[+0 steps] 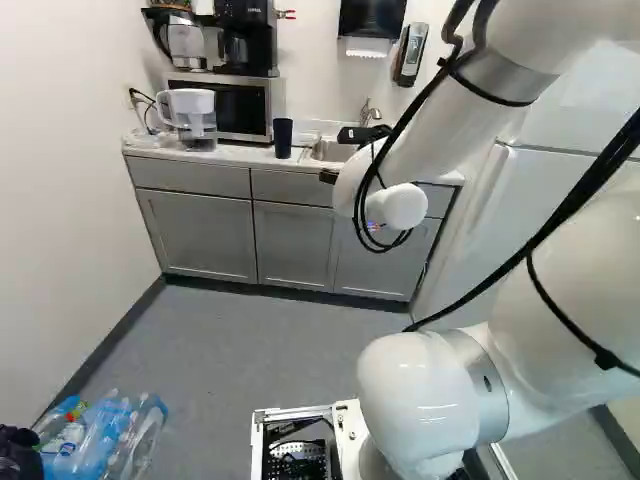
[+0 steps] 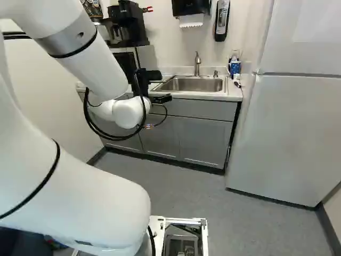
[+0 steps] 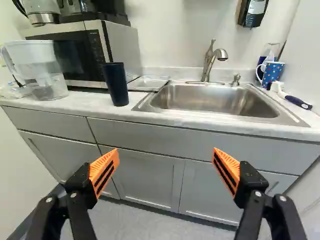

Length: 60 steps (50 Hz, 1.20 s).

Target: Rinse the cup and place it in the tray

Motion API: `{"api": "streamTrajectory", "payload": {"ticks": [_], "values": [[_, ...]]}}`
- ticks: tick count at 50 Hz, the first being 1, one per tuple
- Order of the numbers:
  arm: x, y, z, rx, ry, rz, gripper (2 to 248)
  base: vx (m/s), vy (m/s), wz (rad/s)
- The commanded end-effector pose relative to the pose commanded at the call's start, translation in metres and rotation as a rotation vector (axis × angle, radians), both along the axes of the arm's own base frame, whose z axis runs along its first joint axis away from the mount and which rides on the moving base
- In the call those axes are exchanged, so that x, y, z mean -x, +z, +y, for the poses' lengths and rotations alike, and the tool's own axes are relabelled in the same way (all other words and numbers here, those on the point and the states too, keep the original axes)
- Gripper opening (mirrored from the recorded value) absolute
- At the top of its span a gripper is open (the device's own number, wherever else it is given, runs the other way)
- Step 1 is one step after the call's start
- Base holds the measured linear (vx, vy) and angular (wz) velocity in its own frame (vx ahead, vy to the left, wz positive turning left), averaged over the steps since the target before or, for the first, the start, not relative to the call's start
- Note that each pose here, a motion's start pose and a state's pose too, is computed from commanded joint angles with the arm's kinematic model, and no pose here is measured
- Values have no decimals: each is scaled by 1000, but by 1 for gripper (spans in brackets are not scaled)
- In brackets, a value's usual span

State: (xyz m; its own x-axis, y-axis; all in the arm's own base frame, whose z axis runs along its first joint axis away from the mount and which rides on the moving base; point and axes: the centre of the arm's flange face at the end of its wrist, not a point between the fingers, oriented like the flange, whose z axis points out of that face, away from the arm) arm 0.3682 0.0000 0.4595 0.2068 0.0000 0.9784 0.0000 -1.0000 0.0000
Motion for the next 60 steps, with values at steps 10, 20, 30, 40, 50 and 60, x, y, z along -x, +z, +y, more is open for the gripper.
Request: {"api": "streamTrajectory", "payload": {"ticks": [10, 20, 30, 40, 50, 60], "values": [[-7, 8, 0, 0, 0, 4, 247, 0, 0, 0], [-14, 16, 0, 0, 0, 12, 247, 0, 0, 0], [-20, 24, 0, 0, 0, 24, 247, 0, 0, 0], [-27, 32, 0, 0, 0, 37, 247, 0, 0, 0], [-33, 40, 0, 0, 0, 46, 247, 0, 0, 0], [-38, 49, 0, 0, 0, 43, 247, 0, 0, 0]]}}
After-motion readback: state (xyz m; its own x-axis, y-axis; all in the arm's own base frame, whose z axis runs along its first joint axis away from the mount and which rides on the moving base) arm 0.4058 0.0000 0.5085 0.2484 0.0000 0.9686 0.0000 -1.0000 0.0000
